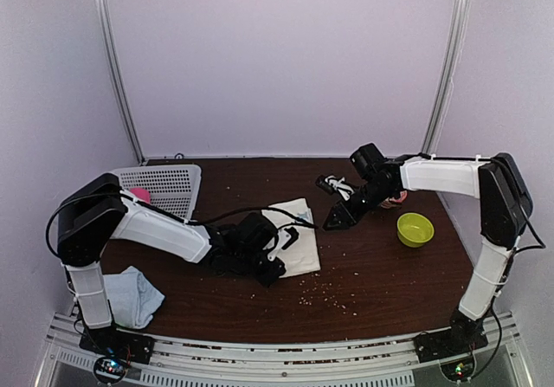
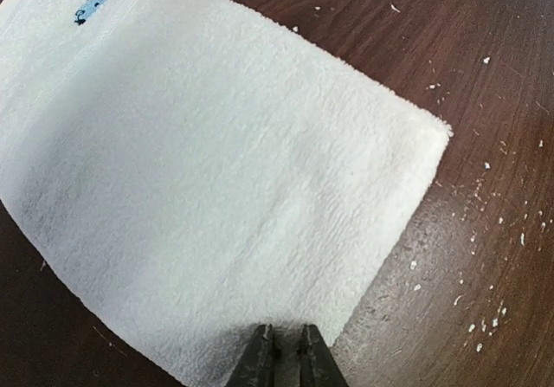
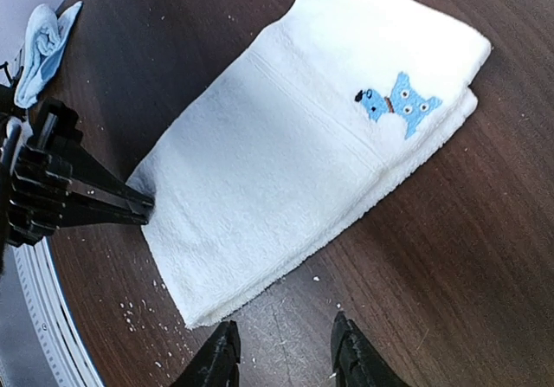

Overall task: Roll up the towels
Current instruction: Smooth out the towel at the center of the board.

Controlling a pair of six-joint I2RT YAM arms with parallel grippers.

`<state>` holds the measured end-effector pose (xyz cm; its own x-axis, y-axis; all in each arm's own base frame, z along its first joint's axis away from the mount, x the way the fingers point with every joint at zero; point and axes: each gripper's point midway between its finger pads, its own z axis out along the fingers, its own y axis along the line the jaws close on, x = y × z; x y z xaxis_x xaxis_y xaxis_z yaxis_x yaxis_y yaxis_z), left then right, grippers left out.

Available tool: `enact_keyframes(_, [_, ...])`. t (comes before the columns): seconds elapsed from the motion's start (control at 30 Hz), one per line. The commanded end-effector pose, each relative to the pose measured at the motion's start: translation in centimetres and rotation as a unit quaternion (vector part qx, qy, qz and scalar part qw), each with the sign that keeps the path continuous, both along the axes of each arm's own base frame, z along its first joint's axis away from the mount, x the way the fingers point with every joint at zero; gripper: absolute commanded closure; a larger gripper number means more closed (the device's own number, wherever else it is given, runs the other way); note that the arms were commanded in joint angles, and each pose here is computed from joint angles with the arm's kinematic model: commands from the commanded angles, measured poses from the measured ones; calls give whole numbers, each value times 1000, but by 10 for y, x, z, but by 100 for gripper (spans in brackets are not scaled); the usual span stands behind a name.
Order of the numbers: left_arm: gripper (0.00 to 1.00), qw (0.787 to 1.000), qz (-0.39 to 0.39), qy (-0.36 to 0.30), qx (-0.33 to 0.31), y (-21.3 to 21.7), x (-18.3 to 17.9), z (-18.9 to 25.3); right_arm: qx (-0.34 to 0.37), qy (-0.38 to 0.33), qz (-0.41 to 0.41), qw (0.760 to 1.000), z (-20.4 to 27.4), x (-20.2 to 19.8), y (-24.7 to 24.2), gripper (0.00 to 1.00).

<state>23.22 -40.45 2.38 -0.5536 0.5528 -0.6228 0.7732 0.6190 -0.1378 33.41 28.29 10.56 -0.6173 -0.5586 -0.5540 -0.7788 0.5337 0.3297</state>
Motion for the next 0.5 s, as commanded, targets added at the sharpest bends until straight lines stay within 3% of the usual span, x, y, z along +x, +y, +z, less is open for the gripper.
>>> enact_keyframes(0.0, [85, 1000, 0, -10, 8, 5, 3, 8, 16, -49, 10, 999, 20, 1, -4, 63])
enact_keyframes(0.13, [59, 997, -37, -67, -2, 7, 2, 46, 20, -86, 1, 996, 39, 0, -15, 63])
enact_keyframes(0.2, [42, 992, -62, -106, 7, 9, -1, 62, 12, -109, -6, 994, 43, -3, -24, 62])
enact_keyframes(0.37, [39, 979, -94, -173, 60, 16, 7, 78, 10, -163, -21, 986, 50, -18, -43, 59])
enact_keyframes(0.47, [45, 965, -172, -182, 77, 11, -4, 66, 20, -170, -22, 985, 43, -26, -46, 57])
